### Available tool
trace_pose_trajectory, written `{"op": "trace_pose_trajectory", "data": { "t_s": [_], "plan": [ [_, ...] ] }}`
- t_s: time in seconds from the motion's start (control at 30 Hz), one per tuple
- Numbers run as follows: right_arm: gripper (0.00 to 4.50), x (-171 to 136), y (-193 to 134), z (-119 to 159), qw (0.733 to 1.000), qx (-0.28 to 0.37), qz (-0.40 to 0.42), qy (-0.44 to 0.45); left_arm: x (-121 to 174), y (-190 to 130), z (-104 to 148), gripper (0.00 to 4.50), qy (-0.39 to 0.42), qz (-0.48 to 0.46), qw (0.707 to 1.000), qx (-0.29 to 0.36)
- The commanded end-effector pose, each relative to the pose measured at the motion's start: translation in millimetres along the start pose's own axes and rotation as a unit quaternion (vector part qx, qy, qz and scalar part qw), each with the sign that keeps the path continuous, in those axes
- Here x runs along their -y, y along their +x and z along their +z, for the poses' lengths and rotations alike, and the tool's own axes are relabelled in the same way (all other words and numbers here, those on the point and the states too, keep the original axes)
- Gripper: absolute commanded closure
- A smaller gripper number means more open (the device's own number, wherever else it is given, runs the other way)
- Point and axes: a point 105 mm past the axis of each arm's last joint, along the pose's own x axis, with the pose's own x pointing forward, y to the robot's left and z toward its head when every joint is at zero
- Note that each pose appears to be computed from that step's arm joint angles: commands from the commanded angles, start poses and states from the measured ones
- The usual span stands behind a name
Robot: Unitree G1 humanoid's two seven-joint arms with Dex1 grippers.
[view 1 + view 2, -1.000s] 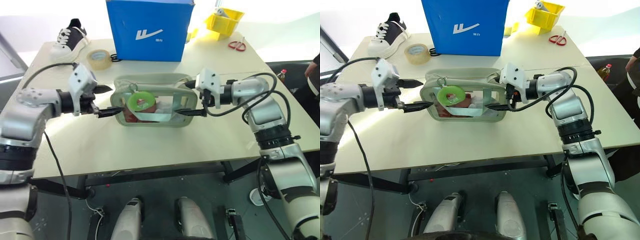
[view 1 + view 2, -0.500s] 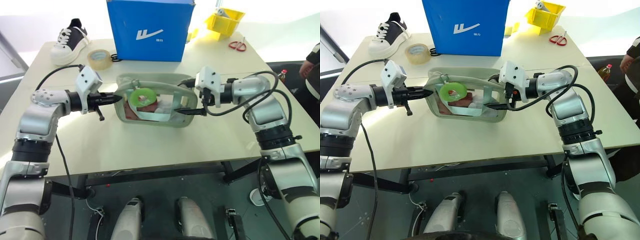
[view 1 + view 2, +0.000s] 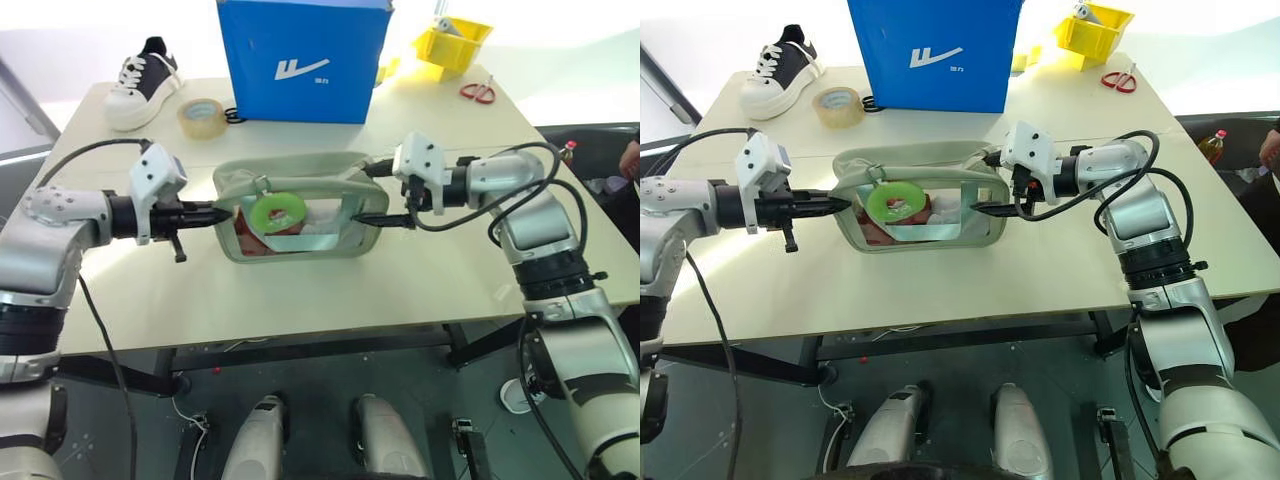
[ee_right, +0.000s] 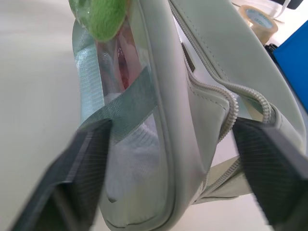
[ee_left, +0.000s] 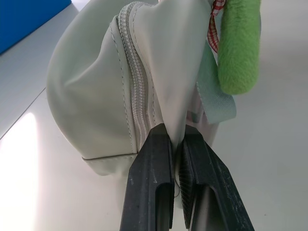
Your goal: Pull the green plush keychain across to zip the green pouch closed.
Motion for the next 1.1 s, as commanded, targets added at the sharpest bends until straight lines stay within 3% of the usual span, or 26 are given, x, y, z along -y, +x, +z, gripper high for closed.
{"op": "trace_pose_trajectory", "data": {
  "t_s": [0.03,0.17,0.2,0.3,0.5,0.73,0.9,1.1],
  "plan": [
    [2.35,4.1,-4.5,11.8,1.000,0.015,-0.002,-0.013,-3.1,-6.5,6.0,4.50,0.019,0.012,1.000,0.002],
    [4.45,3.6,-4.8,14.4,1.000,0.018,-0.001,-0.012,-9.0,-10.8,4.0,4.50,0.024,0.024,0.999,-0.002],
    [4.45,3.7,-4.8,14.8,1.000,0.018,-0.002,-0.012,-9.3,-11.1,4.9,4.50,0.022,0.023,0.999,0.001],
    [4.50,4.2,-4.9,16.0,1.000,0.020,-0.004,-0.009,-8.5,-11.0,9.8,3.41,0.012,0.015,1.000,0.015],
    [4.50,4.8,-5.0,17.5,1.000,0.022,-0.008,-0.007,-11.4,-21.9,10.5,0.38,0.016,0.002,1.000,-0.019],
    [4.50,4.4,-5.9,16.5,1.000,0.019,-0.011,-0.006,-23.6,-35.3,55.2,0.38,0.020,0.011,0.999,0.043],
    [4.50,4.5,-5.4,16.2,1.000,0.019,-0.012,-0.004,6.6,-17.5,70.4,0.38,0.025,-0.053,0.996,0.064],
    [4.50,4.3,-4.8,17.0,1.000,0.020,-0.012,-0.005,39.9,-6.0,65.3,0.38,0.013,-0.113,0.992,0.054]
  ]
}}
